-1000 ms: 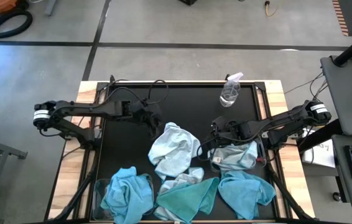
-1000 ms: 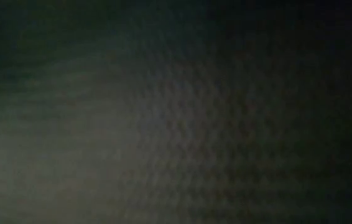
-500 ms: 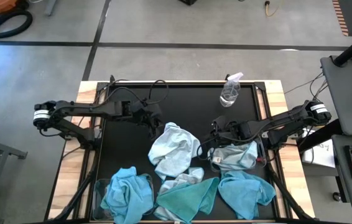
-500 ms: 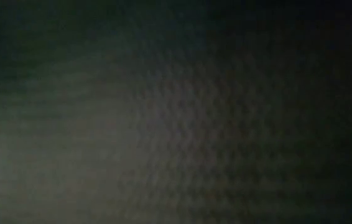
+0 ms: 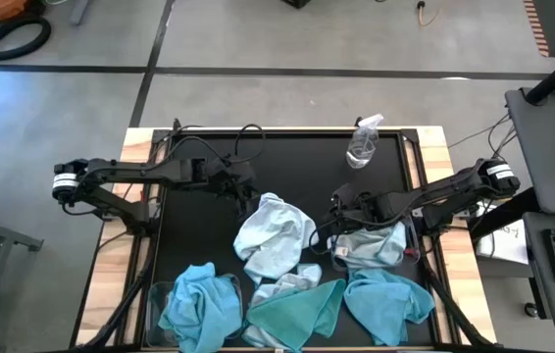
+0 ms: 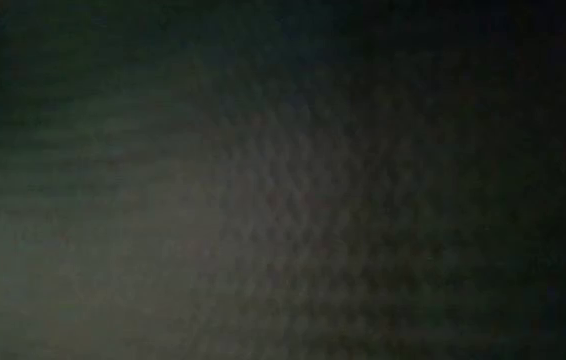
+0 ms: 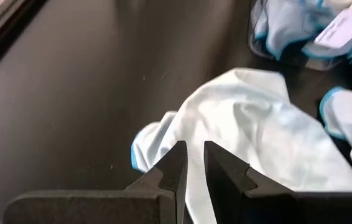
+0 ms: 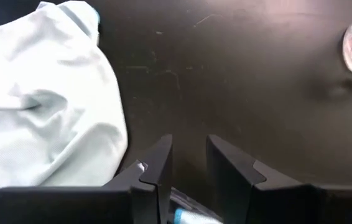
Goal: Sort microfiber towel by color & place in baskets
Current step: Put the white towel into the top transparent bin
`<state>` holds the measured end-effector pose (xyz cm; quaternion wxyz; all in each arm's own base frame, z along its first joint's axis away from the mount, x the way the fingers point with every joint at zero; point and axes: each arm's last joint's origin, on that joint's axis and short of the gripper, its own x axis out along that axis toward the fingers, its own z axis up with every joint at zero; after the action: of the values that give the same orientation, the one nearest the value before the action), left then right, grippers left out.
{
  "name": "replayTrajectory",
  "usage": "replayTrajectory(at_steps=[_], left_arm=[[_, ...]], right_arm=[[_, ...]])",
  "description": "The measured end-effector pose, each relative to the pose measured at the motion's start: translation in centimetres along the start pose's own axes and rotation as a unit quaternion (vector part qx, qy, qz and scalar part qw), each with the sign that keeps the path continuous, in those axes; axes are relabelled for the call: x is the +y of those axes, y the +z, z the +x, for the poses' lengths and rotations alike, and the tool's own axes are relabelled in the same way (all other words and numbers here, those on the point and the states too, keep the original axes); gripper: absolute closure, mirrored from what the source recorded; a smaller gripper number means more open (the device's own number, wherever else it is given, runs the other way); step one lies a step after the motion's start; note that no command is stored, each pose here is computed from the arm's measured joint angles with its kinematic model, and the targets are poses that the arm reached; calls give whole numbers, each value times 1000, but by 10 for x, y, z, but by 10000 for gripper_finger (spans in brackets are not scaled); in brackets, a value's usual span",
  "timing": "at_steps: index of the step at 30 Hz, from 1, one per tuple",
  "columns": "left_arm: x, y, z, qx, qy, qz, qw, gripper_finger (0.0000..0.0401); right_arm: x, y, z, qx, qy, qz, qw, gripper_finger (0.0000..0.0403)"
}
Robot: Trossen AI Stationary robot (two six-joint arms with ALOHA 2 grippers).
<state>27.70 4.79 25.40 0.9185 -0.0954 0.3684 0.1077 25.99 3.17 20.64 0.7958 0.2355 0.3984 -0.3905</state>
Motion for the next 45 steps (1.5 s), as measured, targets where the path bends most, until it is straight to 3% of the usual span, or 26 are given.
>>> replayTrajectory(at_steps=[6,11,20,45], left_arm=[[-1,8,-3,-23,-3,0,1000,362],[-2,17,-7,-40,-6,0,999,362],[-4,26,-11,-63,-8,14,998,362],[-3,25,-10,-62,-5,39,997,361]], right_arm=[[5,-4,11,3,-19,-45,999,310],[6,-1,12,-35,-42,-45,998,310],[8,-5,21,-33,-65,-65,995,310],[9,-4,21,-40,-57,-36,997,310]])
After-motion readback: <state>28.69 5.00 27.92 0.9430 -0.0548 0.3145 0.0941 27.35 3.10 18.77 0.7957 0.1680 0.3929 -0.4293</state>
